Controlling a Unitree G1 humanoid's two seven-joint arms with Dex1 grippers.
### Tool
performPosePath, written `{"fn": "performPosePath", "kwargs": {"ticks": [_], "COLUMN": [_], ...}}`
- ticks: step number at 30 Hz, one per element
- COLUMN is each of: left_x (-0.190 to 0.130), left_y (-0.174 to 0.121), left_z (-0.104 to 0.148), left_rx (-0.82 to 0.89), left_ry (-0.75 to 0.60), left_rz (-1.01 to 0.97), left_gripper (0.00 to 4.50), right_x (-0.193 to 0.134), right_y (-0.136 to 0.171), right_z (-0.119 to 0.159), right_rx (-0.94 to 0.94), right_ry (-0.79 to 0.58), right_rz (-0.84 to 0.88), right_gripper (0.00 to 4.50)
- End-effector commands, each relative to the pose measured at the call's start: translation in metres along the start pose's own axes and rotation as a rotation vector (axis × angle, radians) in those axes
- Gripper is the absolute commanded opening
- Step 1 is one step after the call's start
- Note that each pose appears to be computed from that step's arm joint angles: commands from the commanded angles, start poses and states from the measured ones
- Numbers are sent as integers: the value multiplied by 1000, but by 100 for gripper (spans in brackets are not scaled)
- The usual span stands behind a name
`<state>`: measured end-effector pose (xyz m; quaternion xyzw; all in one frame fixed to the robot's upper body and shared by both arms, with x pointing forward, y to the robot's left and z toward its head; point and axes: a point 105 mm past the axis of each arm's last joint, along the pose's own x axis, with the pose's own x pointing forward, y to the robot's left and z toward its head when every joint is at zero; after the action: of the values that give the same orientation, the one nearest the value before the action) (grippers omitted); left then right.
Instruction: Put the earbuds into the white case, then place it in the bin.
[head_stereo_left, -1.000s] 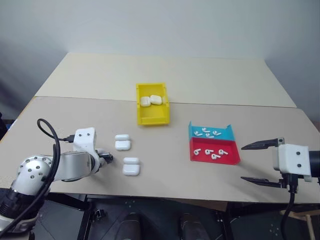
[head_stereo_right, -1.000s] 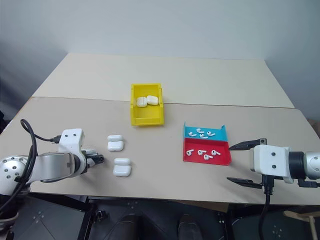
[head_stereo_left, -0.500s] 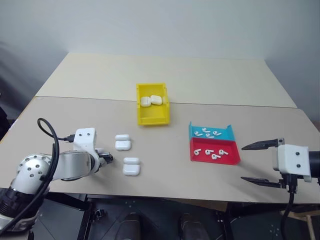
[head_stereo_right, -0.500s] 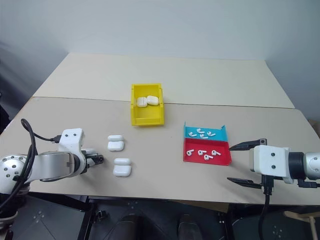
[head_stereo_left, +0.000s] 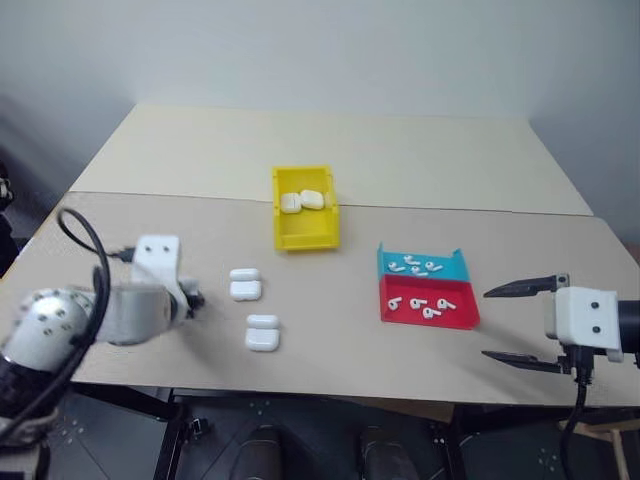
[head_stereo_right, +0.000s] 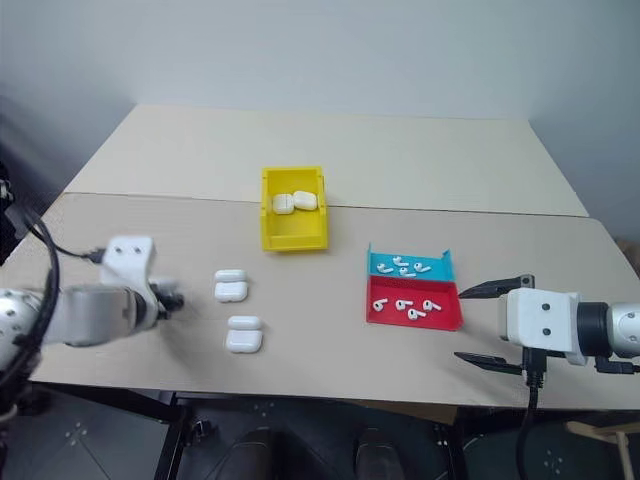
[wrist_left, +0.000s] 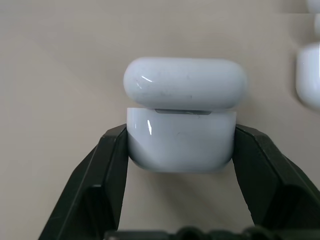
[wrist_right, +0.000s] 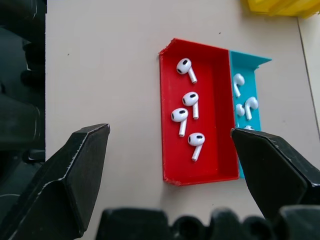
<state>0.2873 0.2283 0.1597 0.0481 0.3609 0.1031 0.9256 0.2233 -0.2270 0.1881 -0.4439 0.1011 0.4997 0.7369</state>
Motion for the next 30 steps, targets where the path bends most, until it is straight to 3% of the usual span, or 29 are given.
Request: {"fn": "performPosePath", "kwargs": {"ticks": [1, 4, 7, 11, 13, 19, 21, 26, 30], "left_x": [-26, -54, -74, -75, -70, -91, -98, -95, -96], "left_y": [16, 13, -15, -58, -78, -115, -120, -125, -122], "left_z": [37, 66, 90, 94, 83, 60, 46, 11, 1], "left_rx": [115, 215, 288, 393, 475, 393, 375, 488, 417], "left_ry": [-119, -238, -459, -731, -803, -1181, -1245, -1264, -1309], "left_rz": [6, -62, -218, -437, -547, -1020, -1194, -1445, -1471], "left_gripper": [280, 280, 280, 280, 280, 280, 280, 280, 280], "right_x": [-8, -12, -12, -10, -10, 0, 4, 21, 30], "right_y": [-14, -26, -40, -50, -46, -33, -34, -43, -40], "right_z": [7, 11, 18, 29, 33, 34, 33, 25, 18], "right_rx": [-58, -68, -47, -52, -34, 35, 66, 131, 125], "right_ry": [6, 1, -8, 5, 32, 146, 190, 249, 287], "right_rz": [-53, -82, -112, -87, -27, 131, 151, 130, 166], "right_gripper": [450, 450, 450, 450, 450, 450, 450, 450, 362]}}
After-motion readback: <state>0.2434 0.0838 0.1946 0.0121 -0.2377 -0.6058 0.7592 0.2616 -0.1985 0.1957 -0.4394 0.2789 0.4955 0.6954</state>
